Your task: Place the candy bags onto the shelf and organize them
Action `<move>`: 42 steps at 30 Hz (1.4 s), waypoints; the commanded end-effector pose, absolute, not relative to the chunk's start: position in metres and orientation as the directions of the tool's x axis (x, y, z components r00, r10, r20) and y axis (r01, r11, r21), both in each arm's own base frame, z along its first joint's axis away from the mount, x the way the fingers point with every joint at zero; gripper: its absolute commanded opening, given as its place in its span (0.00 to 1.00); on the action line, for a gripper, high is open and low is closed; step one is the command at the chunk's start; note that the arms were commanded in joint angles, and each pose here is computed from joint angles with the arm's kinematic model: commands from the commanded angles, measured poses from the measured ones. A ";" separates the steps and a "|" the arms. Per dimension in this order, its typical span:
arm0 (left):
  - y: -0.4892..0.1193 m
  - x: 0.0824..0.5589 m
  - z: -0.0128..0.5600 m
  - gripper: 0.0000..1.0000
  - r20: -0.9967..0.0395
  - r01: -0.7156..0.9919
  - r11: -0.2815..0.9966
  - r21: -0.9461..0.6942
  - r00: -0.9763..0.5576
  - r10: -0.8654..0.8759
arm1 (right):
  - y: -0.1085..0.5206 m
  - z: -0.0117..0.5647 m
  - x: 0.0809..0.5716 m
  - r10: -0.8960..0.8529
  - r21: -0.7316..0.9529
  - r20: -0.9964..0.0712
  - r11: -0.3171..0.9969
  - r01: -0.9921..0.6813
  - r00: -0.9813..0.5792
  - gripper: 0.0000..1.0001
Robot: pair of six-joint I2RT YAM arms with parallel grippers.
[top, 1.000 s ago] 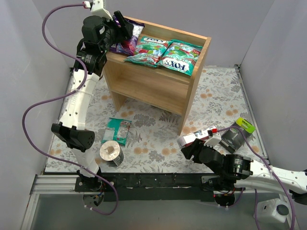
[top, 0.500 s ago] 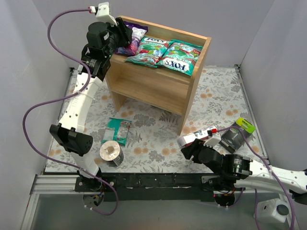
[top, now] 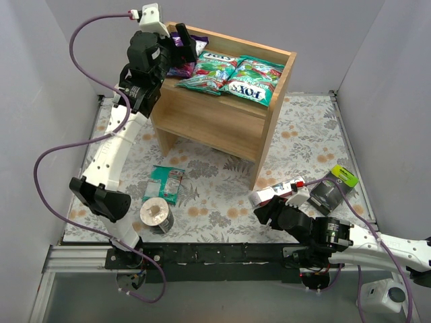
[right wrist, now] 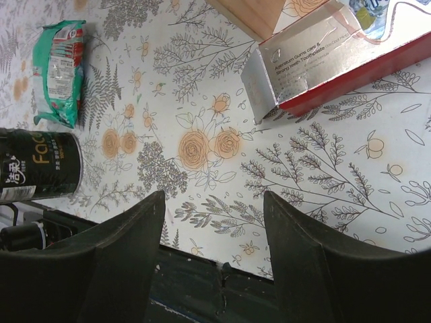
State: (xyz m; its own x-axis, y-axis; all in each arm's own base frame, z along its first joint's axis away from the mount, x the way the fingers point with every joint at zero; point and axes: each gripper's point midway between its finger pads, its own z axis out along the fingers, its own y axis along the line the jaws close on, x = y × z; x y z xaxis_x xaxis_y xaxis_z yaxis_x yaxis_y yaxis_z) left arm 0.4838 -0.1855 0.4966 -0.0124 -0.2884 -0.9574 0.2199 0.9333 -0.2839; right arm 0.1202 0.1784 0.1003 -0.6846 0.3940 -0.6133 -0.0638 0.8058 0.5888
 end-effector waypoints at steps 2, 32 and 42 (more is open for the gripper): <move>-0.168 0.441 0.573 0.92 -0.912 0.276 0.905 -0.323 0.166 -0.376 | 0.181 0.105 0.124 0.425 0.608 -0.612 0.792 -0.053 -0.667 0.68; -0.101 0.282 0.396 0.98 -0.831 -0.003 0.870 -0.493 -0.297 -0.471 | 0.300 0.150 0.136 0.193 0.527 -0.765 0.735 -0.426 -0.614 0.88; -0.120 0.277 0.329 0.98 -0.754 0.003 0.862 -0.507 -0.486 -0.442 | 0.375 0.162 0.158 0.173 0.609 -0.730 0.603 -0.515 -0.661 0.88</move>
